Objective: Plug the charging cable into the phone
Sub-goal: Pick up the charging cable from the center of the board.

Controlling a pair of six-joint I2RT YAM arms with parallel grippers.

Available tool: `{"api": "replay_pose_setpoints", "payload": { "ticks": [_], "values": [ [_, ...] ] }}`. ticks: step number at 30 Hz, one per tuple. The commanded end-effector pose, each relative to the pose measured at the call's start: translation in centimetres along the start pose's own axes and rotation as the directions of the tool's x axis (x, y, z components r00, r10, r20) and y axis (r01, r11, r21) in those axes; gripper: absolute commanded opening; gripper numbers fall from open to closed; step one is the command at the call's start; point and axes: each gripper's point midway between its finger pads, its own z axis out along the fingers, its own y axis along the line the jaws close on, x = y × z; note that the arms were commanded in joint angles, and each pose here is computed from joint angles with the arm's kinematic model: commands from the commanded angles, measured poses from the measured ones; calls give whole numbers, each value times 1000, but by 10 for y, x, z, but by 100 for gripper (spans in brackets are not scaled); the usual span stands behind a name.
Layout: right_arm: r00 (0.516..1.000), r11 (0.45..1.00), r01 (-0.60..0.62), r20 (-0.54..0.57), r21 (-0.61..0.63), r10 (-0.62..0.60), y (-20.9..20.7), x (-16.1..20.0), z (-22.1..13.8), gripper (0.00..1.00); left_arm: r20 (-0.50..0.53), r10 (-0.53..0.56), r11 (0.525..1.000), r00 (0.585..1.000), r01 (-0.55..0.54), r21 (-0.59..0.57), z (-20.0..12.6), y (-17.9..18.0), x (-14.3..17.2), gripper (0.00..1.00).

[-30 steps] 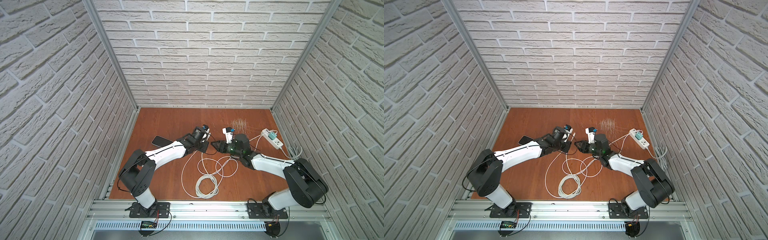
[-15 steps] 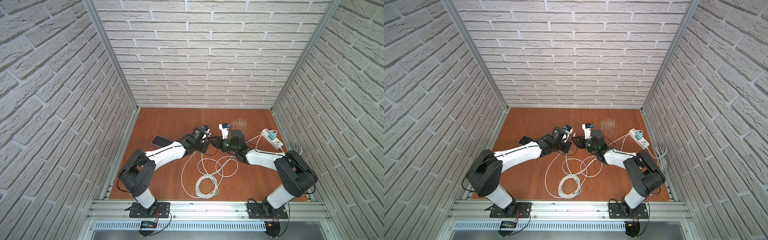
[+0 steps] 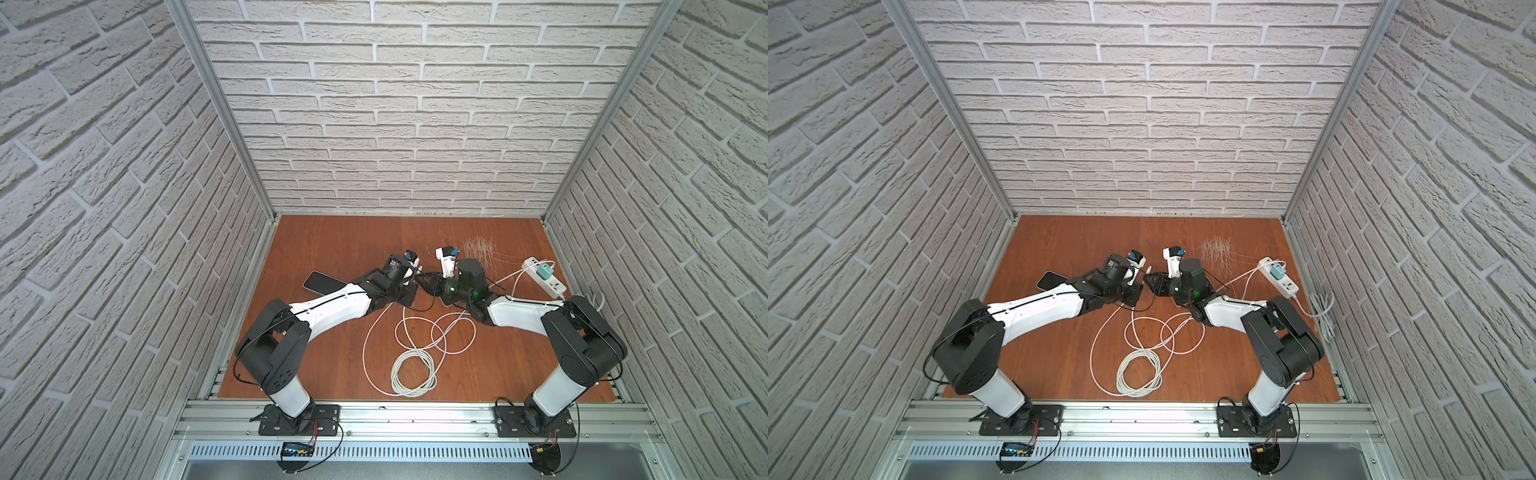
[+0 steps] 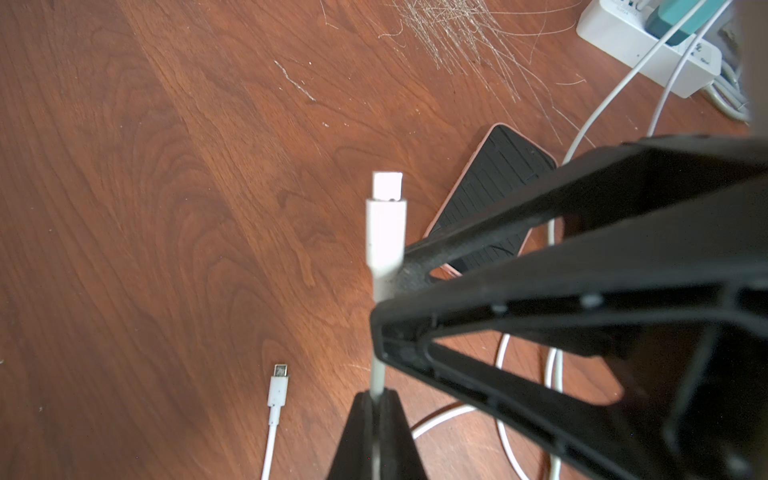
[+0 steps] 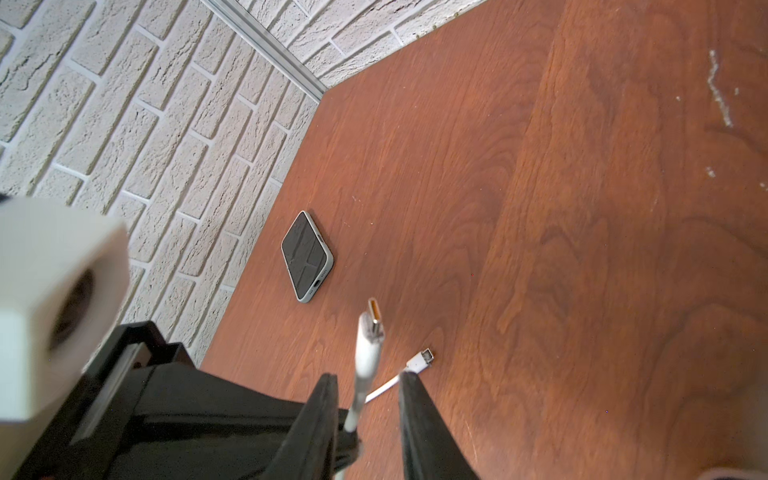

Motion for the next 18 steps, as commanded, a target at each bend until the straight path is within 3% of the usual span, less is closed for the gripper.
{"api": "replay_pose_setpoints", "payload": {
  "ticks": [1, 5, 18],
  "values": [
    [999, 998, 26, 33, -59, -24, 16, -12, 1, 30, 54, 1, 999, 999, -3, 38, -9, -10, -12, 0],
    [999, 998, 28, 37, -62, -26, 17, -13, 0, 23, 54, -1, 999, 999, -2, 41, -9, -10, -12, 0],
    [997, 997, 33, 76, -71, -28, 19, -20, -4, 20, 47, -3, 998, 999, 1, 56, -9, -13, -10, 0]
  ]
}}
